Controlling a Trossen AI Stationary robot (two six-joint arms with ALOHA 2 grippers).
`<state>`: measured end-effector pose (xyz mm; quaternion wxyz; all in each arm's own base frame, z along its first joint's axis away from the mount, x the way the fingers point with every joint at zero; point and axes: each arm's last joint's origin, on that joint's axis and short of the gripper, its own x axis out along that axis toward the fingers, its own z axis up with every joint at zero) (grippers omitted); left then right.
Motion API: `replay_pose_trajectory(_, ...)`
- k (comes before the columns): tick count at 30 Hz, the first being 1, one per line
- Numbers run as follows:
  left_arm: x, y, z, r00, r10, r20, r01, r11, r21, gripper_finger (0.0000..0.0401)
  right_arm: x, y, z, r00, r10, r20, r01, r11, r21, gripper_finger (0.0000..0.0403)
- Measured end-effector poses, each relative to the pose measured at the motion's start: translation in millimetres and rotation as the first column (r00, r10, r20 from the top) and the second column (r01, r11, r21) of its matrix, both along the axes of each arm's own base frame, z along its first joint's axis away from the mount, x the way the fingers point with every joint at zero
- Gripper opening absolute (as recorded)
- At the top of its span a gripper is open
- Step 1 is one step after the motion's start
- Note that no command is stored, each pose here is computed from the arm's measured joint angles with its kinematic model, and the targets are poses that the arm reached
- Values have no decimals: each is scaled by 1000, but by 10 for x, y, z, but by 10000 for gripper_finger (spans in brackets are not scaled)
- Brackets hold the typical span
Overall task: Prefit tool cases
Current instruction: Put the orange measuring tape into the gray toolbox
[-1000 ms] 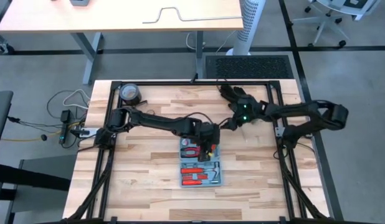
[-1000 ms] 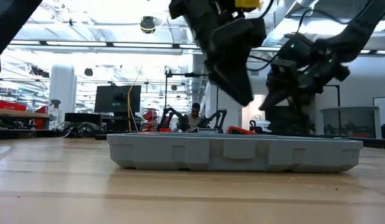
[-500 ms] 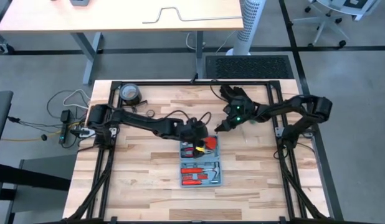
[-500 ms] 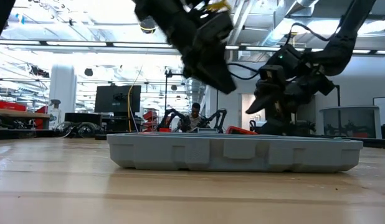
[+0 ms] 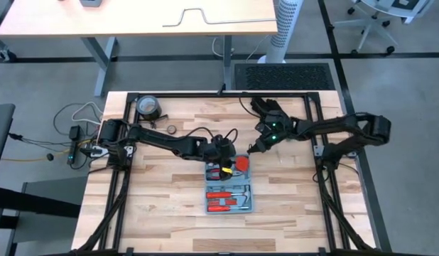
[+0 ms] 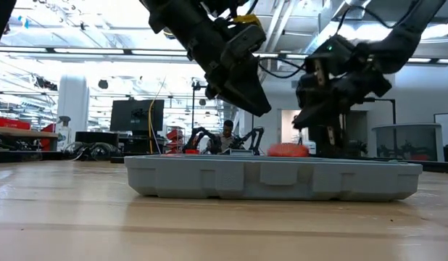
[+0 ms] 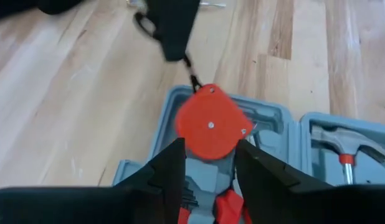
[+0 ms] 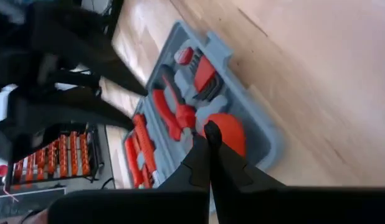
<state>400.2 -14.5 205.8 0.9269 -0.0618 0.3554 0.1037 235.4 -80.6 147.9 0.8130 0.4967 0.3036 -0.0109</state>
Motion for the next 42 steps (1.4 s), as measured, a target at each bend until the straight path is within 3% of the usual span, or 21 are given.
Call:
replay_pose_trajectory(8,3,-29,3,1000,8,9,-8,1000,-12,129,-187,80,22,996,-4,-89,3,1000,-15,3)
replay_pose_trajectory(16,93,-157,-295,999,-13,-34,9,991,-132,129,-268,66,282,998,-50,27,51,998,-46,1)
replay_pose_trajectory(25,152,-238,-236,998,-5,61,15,987,-157,129,-257,-7,337,991,-110,76,113,993,-28,1)
replay_pose_trajectory(31,66,-245,-322,997,44,-58,-51,990,-131,130,-194,14,431,978,-131,162,132,991,6,0)
replay_pose_trajectory(35,62,-350,-314,998,47,-43,-52,990,-130,130,-132,27,516,970,-158,186,161,987,-2,0)
replay_pose_trajectory(42,-25,-455,-355,976,206,-75,-209,978,-28,128,16,140,735,955,-176,239,184,983,-13,0)
